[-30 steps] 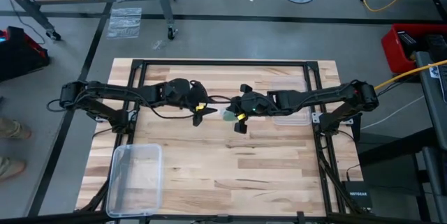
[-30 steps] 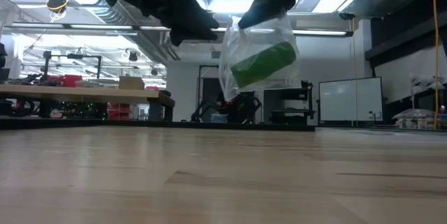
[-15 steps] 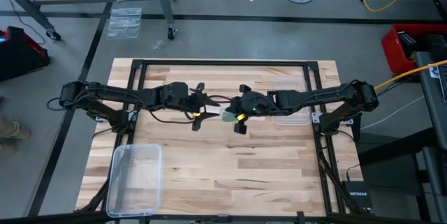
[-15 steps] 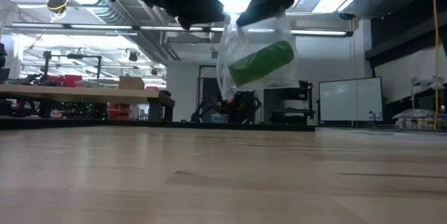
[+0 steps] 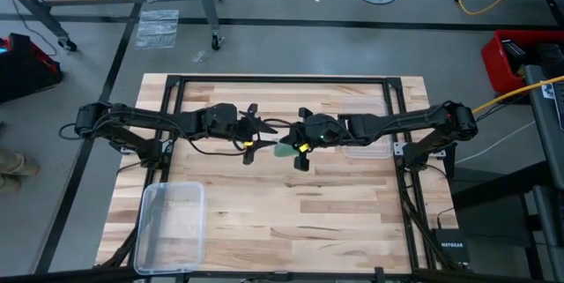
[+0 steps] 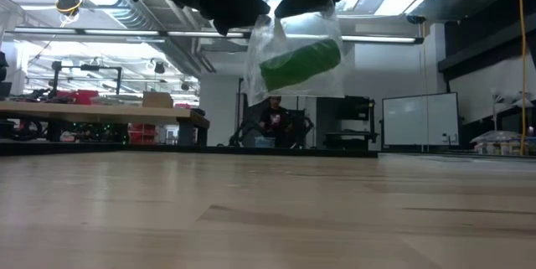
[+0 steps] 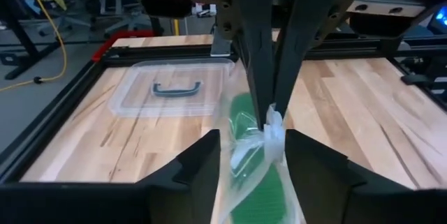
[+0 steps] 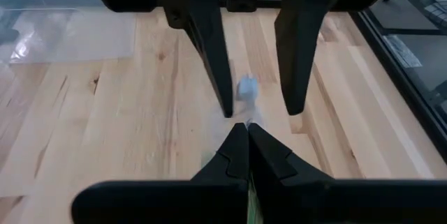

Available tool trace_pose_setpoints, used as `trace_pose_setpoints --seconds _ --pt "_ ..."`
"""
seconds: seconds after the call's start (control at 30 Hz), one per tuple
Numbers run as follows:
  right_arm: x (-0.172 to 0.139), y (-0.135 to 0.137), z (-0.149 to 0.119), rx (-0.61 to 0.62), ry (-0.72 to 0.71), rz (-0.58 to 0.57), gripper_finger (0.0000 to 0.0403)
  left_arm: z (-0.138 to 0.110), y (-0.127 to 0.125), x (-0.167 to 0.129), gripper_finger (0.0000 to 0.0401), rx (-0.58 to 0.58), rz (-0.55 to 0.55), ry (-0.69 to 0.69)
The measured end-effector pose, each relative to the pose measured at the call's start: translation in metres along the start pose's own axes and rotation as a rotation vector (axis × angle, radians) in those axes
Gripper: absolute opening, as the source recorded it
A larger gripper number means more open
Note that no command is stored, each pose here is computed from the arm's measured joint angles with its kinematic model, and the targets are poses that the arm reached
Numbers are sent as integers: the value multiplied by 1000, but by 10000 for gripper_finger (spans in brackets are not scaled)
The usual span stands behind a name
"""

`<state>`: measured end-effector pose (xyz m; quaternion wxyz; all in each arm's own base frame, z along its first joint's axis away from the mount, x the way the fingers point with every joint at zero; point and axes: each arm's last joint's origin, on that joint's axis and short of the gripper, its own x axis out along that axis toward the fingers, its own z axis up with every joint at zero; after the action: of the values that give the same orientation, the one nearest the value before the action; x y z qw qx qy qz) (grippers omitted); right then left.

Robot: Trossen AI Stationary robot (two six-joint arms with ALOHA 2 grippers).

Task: Roll bandage
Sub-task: Close the zip bag

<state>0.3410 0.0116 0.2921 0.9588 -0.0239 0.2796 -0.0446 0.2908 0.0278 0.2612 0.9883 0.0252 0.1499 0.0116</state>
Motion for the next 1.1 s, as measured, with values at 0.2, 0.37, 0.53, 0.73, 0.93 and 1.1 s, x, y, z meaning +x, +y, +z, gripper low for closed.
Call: trace_pose_setpoints --seconds 0.2,0.37,0.53,0.73,0.93,1.1 --pt "0 0 0 0 0 0 0 0 0 0 98 10 0 0" --pt "0 0 0 0 0 -3 0 0 0 0 54 9 0 1" --pt "0 0 0 0 0 -11 0 0 0 0 11 9 0 3" --pt "0 0 0 0 0 -10 0 -2 0 0 16 8 -2 19" --pt "1 -2 0 -1 1 -60 0 -6 0 0 8 -4 -4 62" --pt "1 -2 0 -1 -1 -81 0 -7 -1 0 7 -3 -5 73"
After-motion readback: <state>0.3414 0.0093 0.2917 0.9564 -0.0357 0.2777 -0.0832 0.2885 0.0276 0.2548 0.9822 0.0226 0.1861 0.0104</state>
